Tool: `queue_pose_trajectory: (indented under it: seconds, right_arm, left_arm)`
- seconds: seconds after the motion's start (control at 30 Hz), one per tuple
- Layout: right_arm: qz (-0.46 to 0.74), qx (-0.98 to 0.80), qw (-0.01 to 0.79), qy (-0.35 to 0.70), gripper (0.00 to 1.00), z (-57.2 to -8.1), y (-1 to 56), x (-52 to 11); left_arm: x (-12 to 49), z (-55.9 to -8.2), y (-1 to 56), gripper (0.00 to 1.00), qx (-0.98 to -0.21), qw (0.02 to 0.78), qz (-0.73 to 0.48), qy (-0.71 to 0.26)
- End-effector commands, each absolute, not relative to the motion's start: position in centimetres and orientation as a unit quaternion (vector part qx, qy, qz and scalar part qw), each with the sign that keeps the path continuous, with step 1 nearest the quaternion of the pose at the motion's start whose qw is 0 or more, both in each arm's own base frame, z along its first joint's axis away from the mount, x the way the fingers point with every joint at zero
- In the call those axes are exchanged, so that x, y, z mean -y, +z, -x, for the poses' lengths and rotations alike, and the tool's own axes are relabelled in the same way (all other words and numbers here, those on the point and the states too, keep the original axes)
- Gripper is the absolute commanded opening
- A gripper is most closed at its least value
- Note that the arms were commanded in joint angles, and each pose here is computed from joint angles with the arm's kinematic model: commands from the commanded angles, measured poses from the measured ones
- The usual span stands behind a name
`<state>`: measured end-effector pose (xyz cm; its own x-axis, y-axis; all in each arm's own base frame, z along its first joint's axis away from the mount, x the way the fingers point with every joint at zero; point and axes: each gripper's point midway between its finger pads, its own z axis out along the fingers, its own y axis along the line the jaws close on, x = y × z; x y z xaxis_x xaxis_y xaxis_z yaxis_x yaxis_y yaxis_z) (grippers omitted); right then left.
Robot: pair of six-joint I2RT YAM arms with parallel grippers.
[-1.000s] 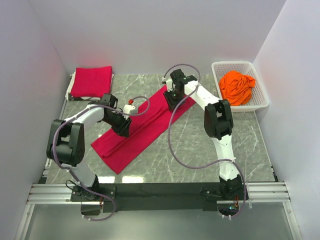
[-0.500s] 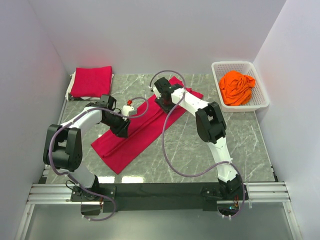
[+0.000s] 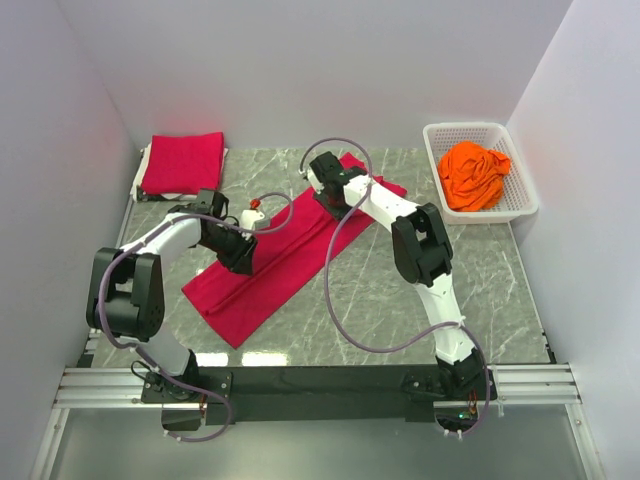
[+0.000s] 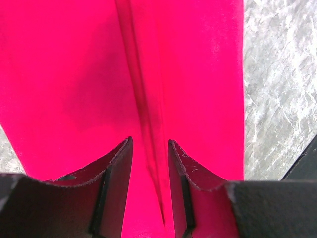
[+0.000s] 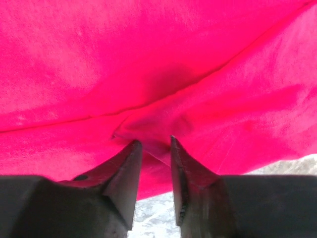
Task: Fold and stack the t-shirts
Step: Fold the tshirt
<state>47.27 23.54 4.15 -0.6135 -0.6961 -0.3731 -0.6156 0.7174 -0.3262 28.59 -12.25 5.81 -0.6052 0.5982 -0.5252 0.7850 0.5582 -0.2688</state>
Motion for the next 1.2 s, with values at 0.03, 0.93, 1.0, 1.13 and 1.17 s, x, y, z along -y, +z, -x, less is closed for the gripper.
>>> queue_pose_trajectory:
  seconds: [0.03, 0.93, 1.0, 1.13, 1.17]
  right_arm:
    - [0.374, -0.889, 0.257, -0.067, 0.29, -48.3, 4.9, -24.6]
    - [0.375, -0.893, 0.247, -0.027, 0.33, -49.2, 3.2, -26.8]
    - [0.373, -0.894, 0.25, -0.014, 0.36, -48.6, 4.3, -27.0]
    - [0.357, -0.891, 0.281, 0.018, 0.41, -47.4, 9.2, -26.1]
    - [0.349, -0.893, 0.282, 0.024, 0.42, -47.2, 9.7, -25.7]
  left_arm:
    - [12.0, -29.7, 6.6, 0.41, -0.861, 0.204, -0.397, -0.244]
    - [10.4, -30.9, 6.8, 0.41, -0.871, 0.21, -0.365, -0.253]
    - [9.9, -31.2, 6.7, 0.41, -0.875, 0.208, -0.356, -0.255]
    - [9.0, -33.0, 7.2, 0.41, -0.877, 0.22, -0.354, -0.239]
    - [8.8, -33.4, 7.0, 0.41, -0.879, 0.22, -0.355, -0.23]
